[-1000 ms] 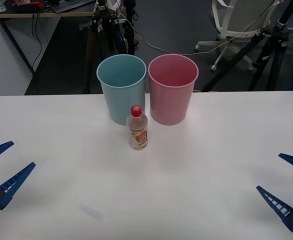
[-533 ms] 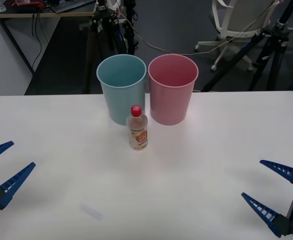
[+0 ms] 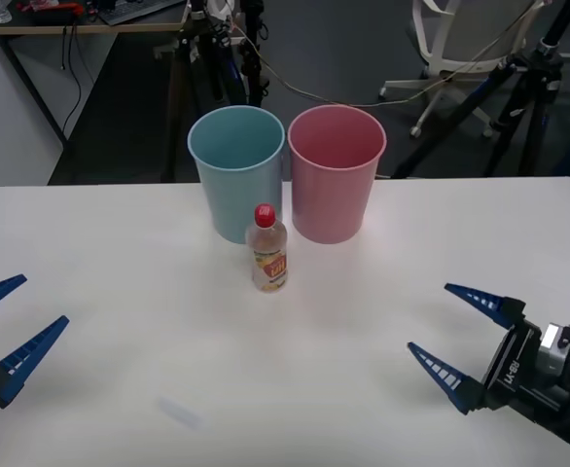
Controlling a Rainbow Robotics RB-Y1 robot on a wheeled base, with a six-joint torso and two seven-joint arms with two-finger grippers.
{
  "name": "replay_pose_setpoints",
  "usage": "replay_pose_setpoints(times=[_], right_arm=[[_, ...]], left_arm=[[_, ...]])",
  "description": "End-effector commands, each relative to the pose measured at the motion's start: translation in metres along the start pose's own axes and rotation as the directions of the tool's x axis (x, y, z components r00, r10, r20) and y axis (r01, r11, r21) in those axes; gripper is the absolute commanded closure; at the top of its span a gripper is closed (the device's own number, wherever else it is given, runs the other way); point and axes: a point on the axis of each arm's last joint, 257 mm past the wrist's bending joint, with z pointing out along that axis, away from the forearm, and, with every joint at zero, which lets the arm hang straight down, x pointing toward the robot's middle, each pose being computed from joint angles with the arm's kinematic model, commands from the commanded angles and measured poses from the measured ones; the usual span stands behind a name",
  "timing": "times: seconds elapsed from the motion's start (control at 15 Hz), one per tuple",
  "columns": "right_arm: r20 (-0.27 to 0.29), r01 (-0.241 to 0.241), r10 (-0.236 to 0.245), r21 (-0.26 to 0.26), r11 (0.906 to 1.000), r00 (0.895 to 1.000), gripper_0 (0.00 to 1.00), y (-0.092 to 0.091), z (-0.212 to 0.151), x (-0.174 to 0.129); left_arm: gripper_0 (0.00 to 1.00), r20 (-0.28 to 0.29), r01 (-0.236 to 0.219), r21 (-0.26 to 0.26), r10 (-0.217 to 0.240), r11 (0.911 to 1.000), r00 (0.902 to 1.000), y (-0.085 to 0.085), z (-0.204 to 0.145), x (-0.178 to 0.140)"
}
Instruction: Grasp the object on the table and drop it into the matching bin: aluminum can to the light blue bin, PET bottle to the pink bin.
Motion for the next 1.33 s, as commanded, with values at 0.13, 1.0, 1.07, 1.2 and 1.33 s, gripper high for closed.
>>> replay_pose_setpoints(times=[0.13,1.0,1.07,1.2,1.33], right_arm=[[0.023,-0.020,0.020,-0.037,0.9991,1.000,0.00,0.010,0.037,0.012],[0.017,-0.017,0.018,-0.048,0.9987,1.000,0.00,0.028,0.147,0.043],[0.017,-0.019,0.019,-0.034,0.9993,1.000,0.00,0.026,0.154,0.043],[0.014,-0.022,0.022,-0.016,0.9996,1.000,0.00,0.026,0.165,0.043],[0.012,-0.022,0.022,0.000,0.9998,1.000,0.00,0.028,0.176,0.043]], left_arm=[[0.00,0.000,0.000,0.000,0.000,1.0000,1.0000,0.000,0.000,0.000],[0.00,0.000,0.000,0.000,0.000,1.0000,1.0000,0.000,0.000,0.000],[0.00,0.000,0.000,0.000,0.000,1.0000,1.0000,0.000,0.000,0.000],[0.00,0.000,0.000,0.000,0.000,1.0000,1.0000,0.000,0.000,0.000],[0.00,0.000,0.000,0.000,0.000,1.0000,1.0000,0.000,0.000,0.000]])
